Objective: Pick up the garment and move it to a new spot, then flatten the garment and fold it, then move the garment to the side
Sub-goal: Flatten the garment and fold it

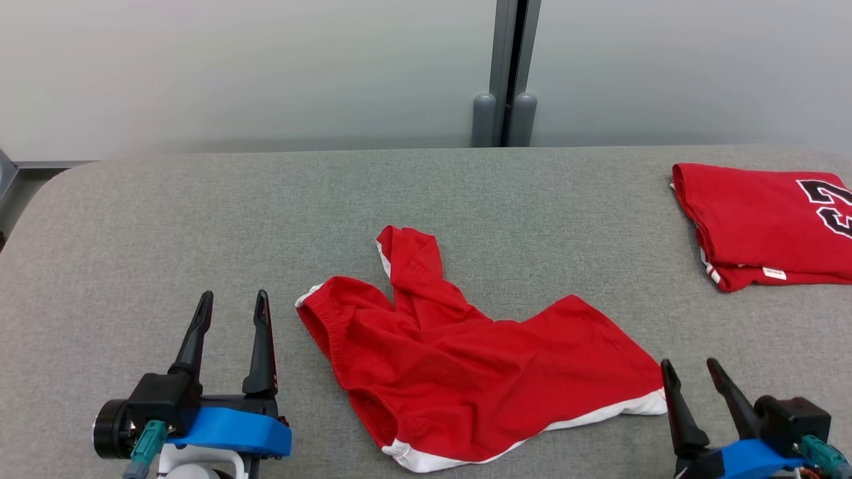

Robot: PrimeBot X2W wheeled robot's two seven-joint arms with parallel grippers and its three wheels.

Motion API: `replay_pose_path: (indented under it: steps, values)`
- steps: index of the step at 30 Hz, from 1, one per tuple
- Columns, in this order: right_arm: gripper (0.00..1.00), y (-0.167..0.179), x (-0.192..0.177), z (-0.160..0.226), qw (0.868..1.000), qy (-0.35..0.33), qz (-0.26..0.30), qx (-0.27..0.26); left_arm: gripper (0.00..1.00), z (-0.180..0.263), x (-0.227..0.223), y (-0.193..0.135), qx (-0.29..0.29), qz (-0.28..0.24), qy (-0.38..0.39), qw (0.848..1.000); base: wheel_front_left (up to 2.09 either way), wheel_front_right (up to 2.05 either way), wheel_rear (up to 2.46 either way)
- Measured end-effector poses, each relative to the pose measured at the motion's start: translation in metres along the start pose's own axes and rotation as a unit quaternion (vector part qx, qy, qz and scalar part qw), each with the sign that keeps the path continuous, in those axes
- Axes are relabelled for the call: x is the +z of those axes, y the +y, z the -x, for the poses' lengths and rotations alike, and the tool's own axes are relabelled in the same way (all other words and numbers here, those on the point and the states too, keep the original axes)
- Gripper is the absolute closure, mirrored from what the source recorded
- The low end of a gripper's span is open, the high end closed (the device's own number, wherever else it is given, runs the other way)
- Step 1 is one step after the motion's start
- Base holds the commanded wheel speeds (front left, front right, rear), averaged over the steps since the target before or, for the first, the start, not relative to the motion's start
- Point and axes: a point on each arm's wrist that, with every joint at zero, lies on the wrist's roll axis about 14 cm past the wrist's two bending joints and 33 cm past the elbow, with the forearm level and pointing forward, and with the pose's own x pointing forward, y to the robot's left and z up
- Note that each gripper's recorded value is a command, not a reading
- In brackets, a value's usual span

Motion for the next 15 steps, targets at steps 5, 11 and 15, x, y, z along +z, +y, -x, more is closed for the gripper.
replay_pose_path:
  steps: [5, 11, 15]
  values:
    - [0.00, 0.011, 0.035, -0.007, 0.998, -0.058, 0.021, 0.013, 0.00, 0.001, 0.003, 0.001, 0.001, -0.004, -0.004, 1.000, 0.00, 0.00, 0.00]
    - [0.00, 0.027, 0.076, -0.008, 0.989, -0.138, 0.032, 0.031, 0.00, 0.008, 0.006, 0.006, 0.008, -0.010, -0.007, 1.000, 0.00, 0.00, 0.00]
    - [0.00, 0.032, 0.090, -0.005, 0.985, -0.166, 0.037, 0.036, 0.00, 0.012, 0.009, 0.011, 0.016, -0.015, -0.011, 1.000, 0.00, 0.00, 0.00]
